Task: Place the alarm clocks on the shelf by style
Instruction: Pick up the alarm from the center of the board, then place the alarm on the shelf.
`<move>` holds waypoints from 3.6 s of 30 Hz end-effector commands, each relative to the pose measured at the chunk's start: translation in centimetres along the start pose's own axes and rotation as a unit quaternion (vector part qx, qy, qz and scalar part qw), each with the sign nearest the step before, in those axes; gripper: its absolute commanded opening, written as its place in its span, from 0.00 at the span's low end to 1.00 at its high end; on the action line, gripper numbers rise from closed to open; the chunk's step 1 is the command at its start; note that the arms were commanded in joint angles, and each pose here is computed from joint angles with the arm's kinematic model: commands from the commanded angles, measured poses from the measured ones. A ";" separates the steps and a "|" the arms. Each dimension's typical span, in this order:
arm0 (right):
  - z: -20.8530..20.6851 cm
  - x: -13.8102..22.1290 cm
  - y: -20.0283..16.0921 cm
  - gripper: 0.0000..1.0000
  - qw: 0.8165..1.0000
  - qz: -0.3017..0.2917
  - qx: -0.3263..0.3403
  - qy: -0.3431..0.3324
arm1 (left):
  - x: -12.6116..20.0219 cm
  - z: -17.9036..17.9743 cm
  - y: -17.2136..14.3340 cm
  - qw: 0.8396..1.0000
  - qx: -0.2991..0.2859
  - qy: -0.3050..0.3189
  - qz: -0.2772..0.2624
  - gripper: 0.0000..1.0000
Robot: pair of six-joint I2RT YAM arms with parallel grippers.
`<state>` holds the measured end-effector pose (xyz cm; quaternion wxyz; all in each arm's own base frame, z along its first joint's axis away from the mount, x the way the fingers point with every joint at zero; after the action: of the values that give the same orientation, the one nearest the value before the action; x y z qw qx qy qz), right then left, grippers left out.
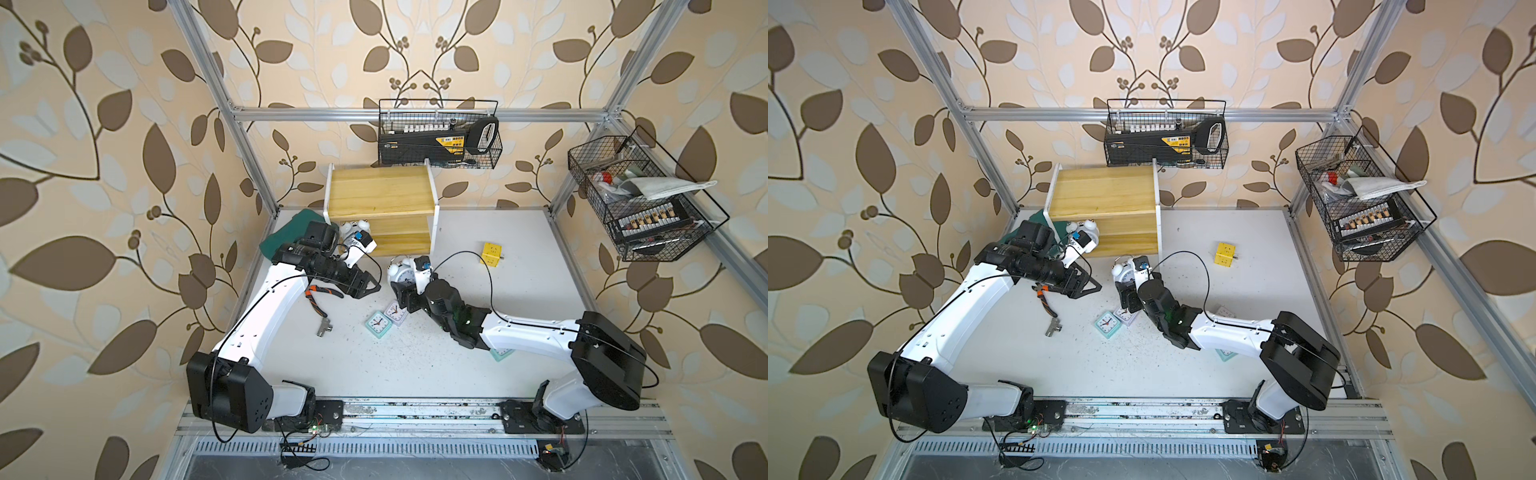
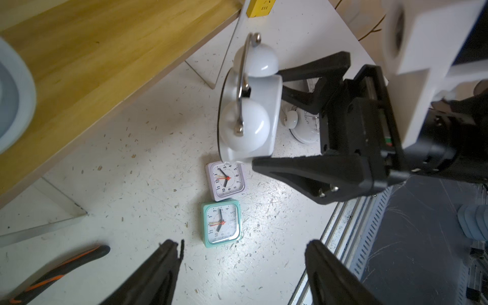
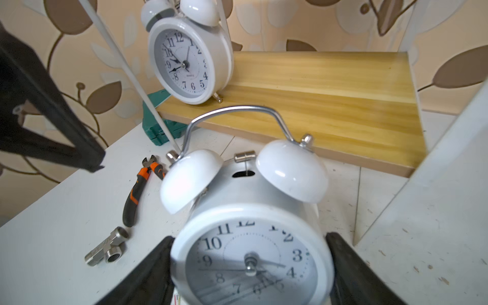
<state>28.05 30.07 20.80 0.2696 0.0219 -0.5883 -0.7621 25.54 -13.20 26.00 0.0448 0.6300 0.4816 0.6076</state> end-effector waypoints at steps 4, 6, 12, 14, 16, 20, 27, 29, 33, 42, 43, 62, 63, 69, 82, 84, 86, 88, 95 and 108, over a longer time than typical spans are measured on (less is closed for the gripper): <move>1.7 -0.4 6.0 0.52 0.991 -0.116 -0.057 -0.018 | 0.4 0.2 -2.2 1.000 0.020 0.000 0.001 0.79; 2.1 -0.6 6.7 0.52 0.990 -0.129 -0.060 -0.024 | 0.3 0.5 -2.7 1.000 0.031 0.002 0.000 0.79; 2.2 -2.1 7.5 0.54 0.981 -0.170 -0.058 -0.074 | 0.1 1.1 -3.5 0.999 0.048 0.006 -0.005 0.79; 2.2 -2.5 7.6 0.54 0.978 -0.181 -0.059 -0.087 | 0.0 1.3 -3.6 0.999 0.050 0.009 -0.004 0.80; 2.3 -2.9 7.7 0.54 0.975 -0.190 -0.060 -0.095 | 0.0 1.4 -3.8 0.999 0.050 0.011 -0.002 0.80; 2.5 -3.6 7.9 0.54 0.971 -0.205 -0.059 -0.106 | -0.1 1.5 -3.9 0.999 0.050 0.012 -0.002 0.80; 2.8 -5.1 7.8 0.54 0.965 -0.229 -0.046 -0.122 | -0.2 1.5 -4.0 0.999 0.051 0.010 -0.003 0.80; 2.8 -5.7 7.7 0.54 0.965 -0.228 -0.045 -0.122 | -0.2 1.5 -4.1 0.999 0.050 0.009 -0.003 0.80; 2.9 -6.6 7.5 0.54 0.966 -0.224 -0.044 -0.123 | -0.1 1.4 -4.1 0.999 0.049 0.008 -0.004 0.80; 1.5 -8.6 6.6 0.55 0.968 -0.204 -0.047 -0.136 | -0.1 1.3 -4.1 0.999 0.049 0.004 -0.006 0.80; 1.4 -8.8 6.4 0.55 0.969 -0.201 -0.046 -0.136 | -0.1 1.3 -4.1 0.999 0.049 0.004 -0.006 0.80; 0.6 -11.0 5.3 0.59 0.970 -0.189 -0.037 -0.148 | -0.1 1.3 -4.1 0.999 0.048 0.001 -0.008 0.81; 0.6 -11.0 5.3 0.60 0.970 -0.188 -0.037 -0.148 | -0.1 1.3 -4.2 0.999 0.048 0.001 -0.007 0.81; 0.8 -10.5 5.5 0.71 0.972 -0.186 -0.035 -0.140 | -0.1 1.3 -4.3 0.999 0.048 0.003 -0.007 0.81; 1.6 -8.9 6.3 0.96 0.976 -0.182 -0.017 -0.122 | -0.1 1.3 -4.3 0.999 0.047 0.004 -0.006 0.82; 1.7 -8.4 6.2 0.99 0.976 -0.180 -0.014 -0.121 | -0.1 1.3 -4.3 0.999 0.048 0.005 -0.005 0.82; 1.6 -7.9 6.2 0.99 0.977 -0.178 -0.013 -0.120 | -0.2 1.3 -4.3 0.999 0.048 0.004 -0.004 0.82; 1.5 -7.1 6.3 0.99 0.977 -0.175 -0.011 -0.120 | -0.2 1.3 -4.4 0.999 0.048 0.004 -0.001 0.82; 0.9 -3.9 5.8 0.99 0.988 -0.119 -0.007 -0.101 | -0.9 1.1 -4.8 0.998 0.053 -0.009 0.019 0.83; -0.6 0.7 3.0 0.99 0.996 0.038 -0.043 -0.072 | -6.7 -1.3 -7.3 0.985 -0.036 0.018 0.168 0.86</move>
<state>30.23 29.48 25.67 0.2134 -0.0267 -0.5742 -0.7900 21.56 -14.46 17.65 -0.0284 0.6955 0.3784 0.6101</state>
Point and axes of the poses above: each gripper's point midway between its finger pads, its own x axis back along the fingers, its own z axis along the line the jaws close on, y = z × x, the point moved 6 cm from there along x, back along the fingers, and after that the axes turned 9 degrees about -x, right-handed, at the moved point
